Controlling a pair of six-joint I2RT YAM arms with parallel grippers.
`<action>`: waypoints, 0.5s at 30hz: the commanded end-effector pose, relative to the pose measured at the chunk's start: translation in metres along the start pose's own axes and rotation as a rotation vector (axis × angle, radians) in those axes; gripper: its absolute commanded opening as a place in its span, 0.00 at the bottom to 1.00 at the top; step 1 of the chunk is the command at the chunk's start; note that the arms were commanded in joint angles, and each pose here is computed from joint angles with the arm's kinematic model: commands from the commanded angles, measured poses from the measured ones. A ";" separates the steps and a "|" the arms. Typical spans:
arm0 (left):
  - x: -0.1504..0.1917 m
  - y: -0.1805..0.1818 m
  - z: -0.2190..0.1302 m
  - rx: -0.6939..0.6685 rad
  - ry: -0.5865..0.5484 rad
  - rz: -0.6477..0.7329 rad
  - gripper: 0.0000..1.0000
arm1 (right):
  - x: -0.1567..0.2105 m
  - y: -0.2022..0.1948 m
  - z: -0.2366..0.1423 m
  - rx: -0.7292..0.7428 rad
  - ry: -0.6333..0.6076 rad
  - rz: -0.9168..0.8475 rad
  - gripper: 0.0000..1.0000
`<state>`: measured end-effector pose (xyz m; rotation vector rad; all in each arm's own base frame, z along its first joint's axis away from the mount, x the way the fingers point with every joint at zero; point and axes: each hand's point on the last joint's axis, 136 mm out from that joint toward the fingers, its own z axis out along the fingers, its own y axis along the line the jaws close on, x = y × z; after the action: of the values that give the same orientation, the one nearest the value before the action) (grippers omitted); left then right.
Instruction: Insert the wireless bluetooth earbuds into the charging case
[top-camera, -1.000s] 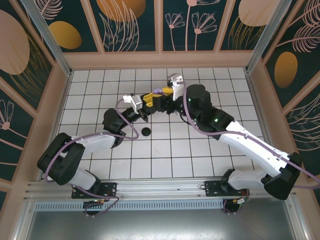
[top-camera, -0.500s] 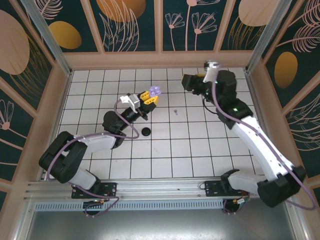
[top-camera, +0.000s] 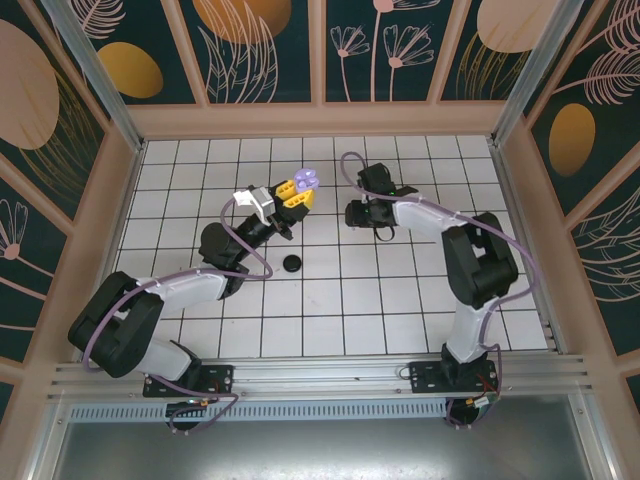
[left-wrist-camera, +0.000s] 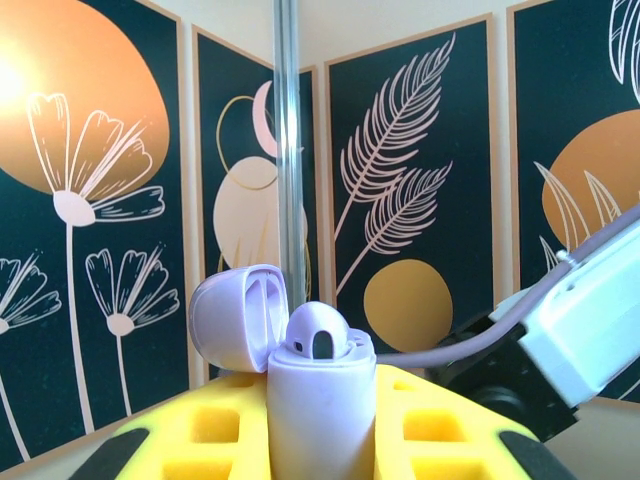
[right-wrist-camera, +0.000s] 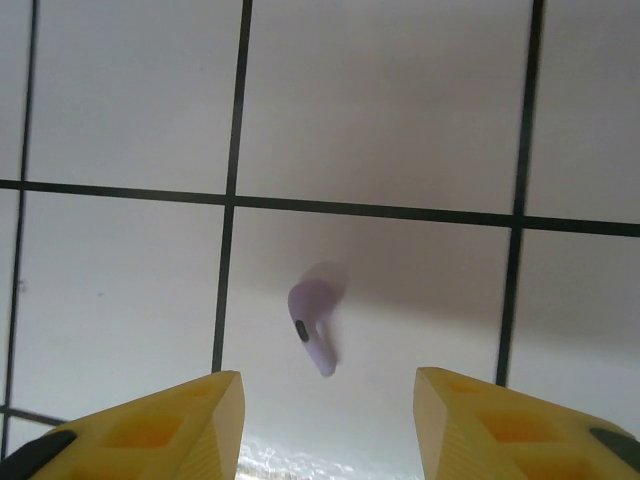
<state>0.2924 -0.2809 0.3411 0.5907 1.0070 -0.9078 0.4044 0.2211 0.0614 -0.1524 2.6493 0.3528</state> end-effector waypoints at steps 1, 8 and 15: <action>-0.007 -0.008 -0.002 0.027 -0.015 -0.011 0.00 | -0.007 0.006 0.006 0.050 0.001 -0.048 0.47; -0.007 -0.009 -0.003 0.029 -0.015 -0.012 0.00 | -0.002 0.003 0.029 0.121 0.039 -0.073 0.42; -0.007 -0.009 -0.002 0.032 -0.015 -0.012 0.00 | -0.001 0.000 0.040 0.146 0.053 -0.075 0.38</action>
<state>0.2922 -0.2815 0.3362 0.5941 1.0256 -0.9144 0.4209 0.2337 0.0301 -0.2056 2.6880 0.1844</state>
